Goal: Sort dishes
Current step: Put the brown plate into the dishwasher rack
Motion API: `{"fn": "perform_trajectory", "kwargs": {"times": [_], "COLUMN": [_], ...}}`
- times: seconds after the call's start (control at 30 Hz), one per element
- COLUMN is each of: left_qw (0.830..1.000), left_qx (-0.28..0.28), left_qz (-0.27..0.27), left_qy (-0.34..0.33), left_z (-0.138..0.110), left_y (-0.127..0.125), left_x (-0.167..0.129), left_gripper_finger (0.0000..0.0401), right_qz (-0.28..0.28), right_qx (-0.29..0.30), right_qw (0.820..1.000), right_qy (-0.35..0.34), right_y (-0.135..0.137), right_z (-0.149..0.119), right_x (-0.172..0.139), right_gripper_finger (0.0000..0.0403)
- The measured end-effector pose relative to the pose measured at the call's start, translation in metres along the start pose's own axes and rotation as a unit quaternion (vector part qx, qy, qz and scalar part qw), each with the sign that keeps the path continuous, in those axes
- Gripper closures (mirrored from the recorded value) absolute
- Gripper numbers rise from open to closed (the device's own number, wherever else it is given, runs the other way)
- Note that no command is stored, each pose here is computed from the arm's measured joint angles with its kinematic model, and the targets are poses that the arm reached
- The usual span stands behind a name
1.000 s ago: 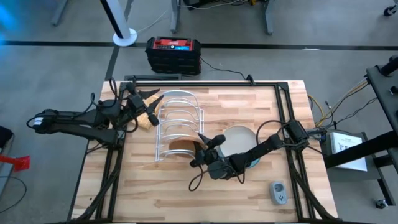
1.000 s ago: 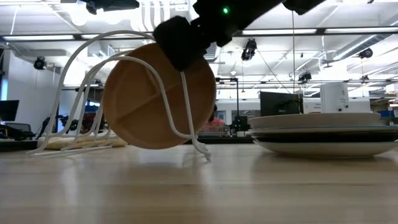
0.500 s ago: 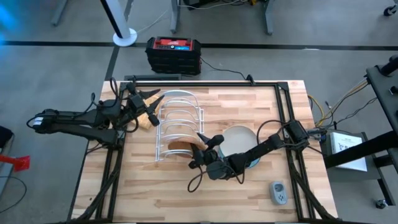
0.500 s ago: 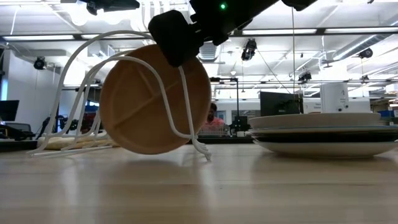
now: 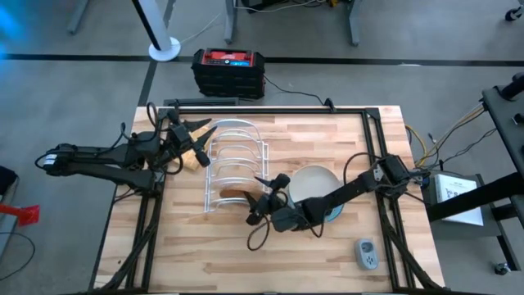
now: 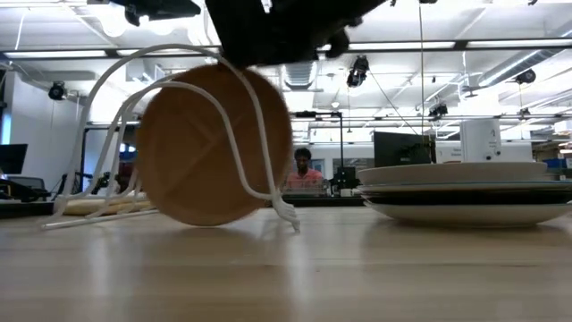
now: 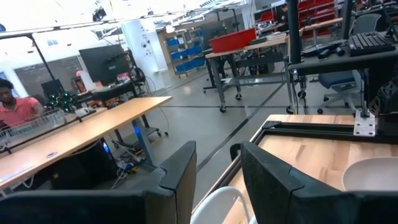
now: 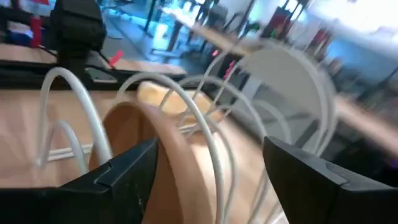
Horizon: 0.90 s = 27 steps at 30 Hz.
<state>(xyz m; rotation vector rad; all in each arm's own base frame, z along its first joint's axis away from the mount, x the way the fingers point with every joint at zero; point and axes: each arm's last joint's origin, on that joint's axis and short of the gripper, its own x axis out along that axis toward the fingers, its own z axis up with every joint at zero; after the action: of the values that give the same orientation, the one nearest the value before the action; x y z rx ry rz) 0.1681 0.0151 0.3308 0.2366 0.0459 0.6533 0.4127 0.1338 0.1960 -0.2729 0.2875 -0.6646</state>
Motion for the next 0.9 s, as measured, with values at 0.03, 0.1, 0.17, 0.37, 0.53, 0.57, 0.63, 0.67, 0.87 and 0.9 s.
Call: {"fn": "perform_trajectory", "kwargs": {"times": [0.03, 0.1, 0.17, 0.37, 0.53, 0.57, 0.63, 0.67, 0.87, 0.9], "left_qw": [1.0, 1.0, 1.0, 1.0, 0.999, 0.999, 0.998, 0.998, 0.99, 0.989], "left_qx": [-0.002, -0.005, -0.007, -0.014, -0.023, -0.026, -0.032, -0.036, -0.054, -0.054], "left_qz": [-0.001, -0.002, -0.003, -0.004, -0.012, -0.018, -0.04, -0.054, -0.13, -0.14], "left_qy": [0.002, 0.004, 0.006, 0.011, 0.022, 0.023, 0.021, 0.018, -0.001, 0.0], "left_z": [0.0, -0.001, -0.001, -0.002, -0.005, -0.005, -0.005, -0.005, 0.0, 0.0], "left_y": [0.0, 0.0, -0.001, -0.001, -0.002, -0.003, -0.004, -0.006, -0.013, -0.014], "left_x": [0.0, 0.0, 0.0, 0.0, -0.001, -0.001, -0.003, -0.004, -0.017, -0.019], "left_gripper_finger": [0.0285, 0.0285, 0.0285, 0.0285, 0.0285, 0.0285, 0.0285, 0.0285, 0.0285, 0.0285], "right_qz": [0.01, 0.022, 0.031, 0.037, 0.042, 0.043, 0.045, 0.045, 0.05, 0.052], "right_qx": [0.006, 0.014, 0.019, 0.018, 0.009, 0.009, -0.002, -0.005, -0.001, 0.002], "right_qw": [1.0, 0.999, 0.998, 0.998, 0.997, 0.997, 0.995, 0.994, 0.986, 0.983], "right_qy": [0.013, 0.039, 0.058, 0.056, 0.061, 0.068, 0.087, 0.095, 0.161, 0.177], "right_y": [-0.003, -0.006, -0.011, -0.02, -0.029, -0.031, -0.035, -0.037, -0.061, -0.066], "right_z": [-0.002, -0.009, -0.011, 0.003, 0.013, 0.014, 0.013, 0.012, 0.014, 0.013], "right_x": [0.003, 0.007, 0.008, 0.001, -0.011, -0.014, -0.021, -0.024, -0.053, -0.058], "right_gripper_finger": [0.0119, 0.0116, 0.0113, 0.0108, 0.0109, 0.0109, 0.0107, 0.0107, 0.0108, 0.0107]}}
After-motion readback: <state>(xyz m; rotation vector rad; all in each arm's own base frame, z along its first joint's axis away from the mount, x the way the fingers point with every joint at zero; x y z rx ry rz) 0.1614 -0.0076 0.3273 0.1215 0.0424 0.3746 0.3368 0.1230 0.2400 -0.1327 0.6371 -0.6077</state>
